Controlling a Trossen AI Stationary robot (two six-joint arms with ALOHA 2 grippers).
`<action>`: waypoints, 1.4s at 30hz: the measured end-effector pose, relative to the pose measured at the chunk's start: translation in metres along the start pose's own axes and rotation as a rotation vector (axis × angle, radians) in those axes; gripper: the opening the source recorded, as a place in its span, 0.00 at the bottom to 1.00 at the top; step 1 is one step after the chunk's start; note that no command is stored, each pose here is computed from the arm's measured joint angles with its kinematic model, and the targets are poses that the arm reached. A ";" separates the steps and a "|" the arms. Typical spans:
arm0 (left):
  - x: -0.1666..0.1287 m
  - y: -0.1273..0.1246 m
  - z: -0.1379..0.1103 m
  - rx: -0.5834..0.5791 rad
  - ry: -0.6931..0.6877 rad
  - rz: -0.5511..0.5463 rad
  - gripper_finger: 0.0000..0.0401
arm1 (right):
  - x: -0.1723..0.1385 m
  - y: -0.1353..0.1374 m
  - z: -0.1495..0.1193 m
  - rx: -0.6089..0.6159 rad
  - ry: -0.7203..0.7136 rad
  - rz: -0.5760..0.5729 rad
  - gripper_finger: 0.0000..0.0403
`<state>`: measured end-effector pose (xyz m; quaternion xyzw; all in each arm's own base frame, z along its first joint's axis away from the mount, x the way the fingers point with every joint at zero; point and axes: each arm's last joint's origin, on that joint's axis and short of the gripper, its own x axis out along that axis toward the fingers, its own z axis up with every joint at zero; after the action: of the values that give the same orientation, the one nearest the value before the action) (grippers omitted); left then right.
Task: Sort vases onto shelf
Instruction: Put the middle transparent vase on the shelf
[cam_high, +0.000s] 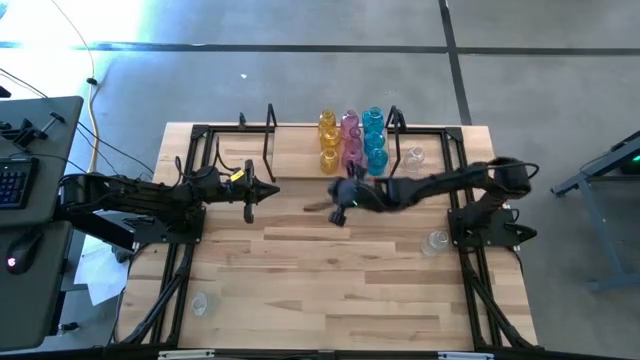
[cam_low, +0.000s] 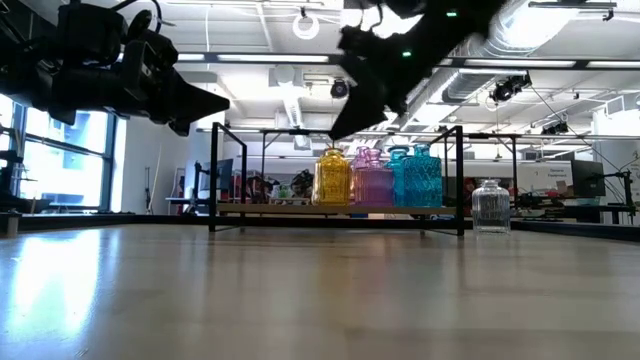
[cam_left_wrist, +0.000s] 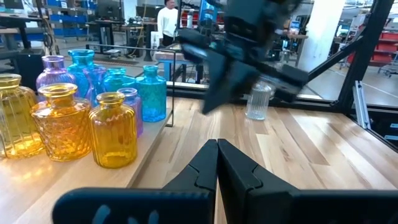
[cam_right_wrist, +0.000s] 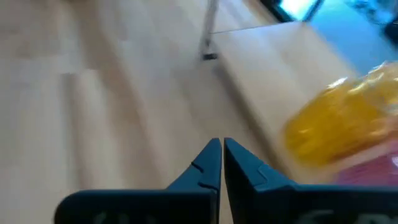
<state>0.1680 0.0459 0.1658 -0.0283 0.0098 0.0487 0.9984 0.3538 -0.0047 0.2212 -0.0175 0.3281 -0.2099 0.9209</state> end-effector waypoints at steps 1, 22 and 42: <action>0.000 0.000 0.000 0.000 0.000 0.000 0.00 | -0.004 0.004 -0.008 0.028 -0.029 0.026 0.00; 0.000 -0.001 0.000 -0.008 0.004 -0.025 0.00 | -0.213 0.019 -0.056 0.647 0.705 -0.118 0.08; 0.000 -0.001 0.000 -0.009 0.004 -0.023 0.00 | -0.199 0.007 -0.112 0.711 0.949 -0.470 0.62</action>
<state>0.1681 0.0451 0.1655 -0.0331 0.0112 0.0370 0.9987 0.1499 0.0929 0.2508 0.3126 0.5979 -0.4875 0.5542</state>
